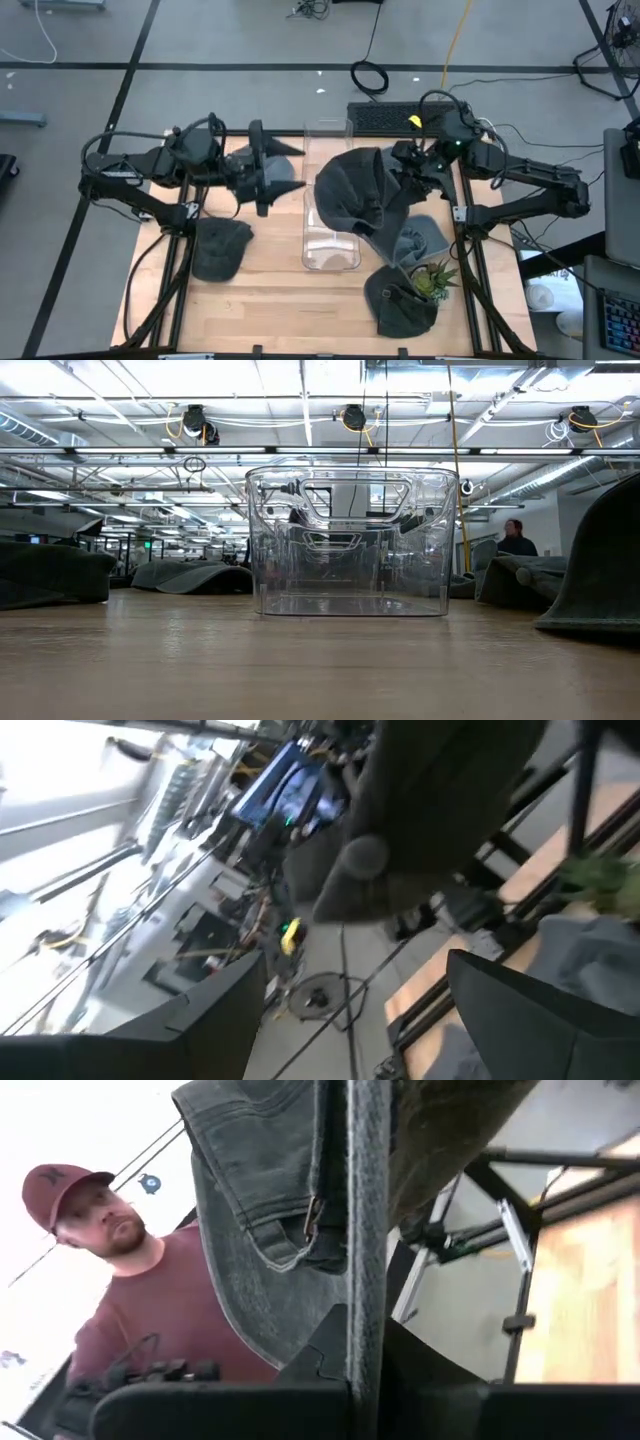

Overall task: Pick & Place hat
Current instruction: Put the top right black cap into the top transparent bin

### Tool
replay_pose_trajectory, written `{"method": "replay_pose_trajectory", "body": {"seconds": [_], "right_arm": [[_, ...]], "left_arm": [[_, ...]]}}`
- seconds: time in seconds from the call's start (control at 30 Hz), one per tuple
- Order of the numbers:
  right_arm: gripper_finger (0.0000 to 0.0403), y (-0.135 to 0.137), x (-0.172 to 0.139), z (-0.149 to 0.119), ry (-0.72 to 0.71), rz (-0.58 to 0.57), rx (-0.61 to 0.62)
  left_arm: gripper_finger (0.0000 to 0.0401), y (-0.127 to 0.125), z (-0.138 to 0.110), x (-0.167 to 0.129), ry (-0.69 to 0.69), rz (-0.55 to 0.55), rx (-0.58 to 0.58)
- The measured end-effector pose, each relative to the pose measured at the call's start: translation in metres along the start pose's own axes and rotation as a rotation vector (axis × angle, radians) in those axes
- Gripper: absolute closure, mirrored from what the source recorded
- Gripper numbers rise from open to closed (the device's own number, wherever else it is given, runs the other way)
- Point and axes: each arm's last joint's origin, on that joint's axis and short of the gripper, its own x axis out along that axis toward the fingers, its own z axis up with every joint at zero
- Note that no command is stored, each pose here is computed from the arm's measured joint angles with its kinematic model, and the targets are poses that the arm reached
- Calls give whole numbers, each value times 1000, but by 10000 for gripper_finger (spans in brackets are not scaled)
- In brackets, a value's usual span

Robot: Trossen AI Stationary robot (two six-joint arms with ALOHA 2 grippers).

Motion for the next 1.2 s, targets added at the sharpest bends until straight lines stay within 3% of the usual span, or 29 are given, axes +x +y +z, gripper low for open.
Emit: {"method": "replay_pose_trajectory", "body": {"seconds": [0.37, 0.63, 0.93, 1.07, 1.2], "right_arm": [[403, -18, 8, 3, 35, -8, 75], [403, -20, 15, 1, 57, 1, 97], [403, -21, 17, 0, 64, 5, 98], [403, -21, 17, 0, 65, 5, 99], [403, -21, 17, 0, 65, 4, 108]], "left_arm": [[84, -22, 26, -4, -87, -87, -27], [84, -36, 23, 6, 3, -124, -4], [89, -48, 25, 20, -27, -166, 7], [138, -52, 28, 22, -49, -181, 13], [240, -56, 29, 22, -45, -199, 5]]}}
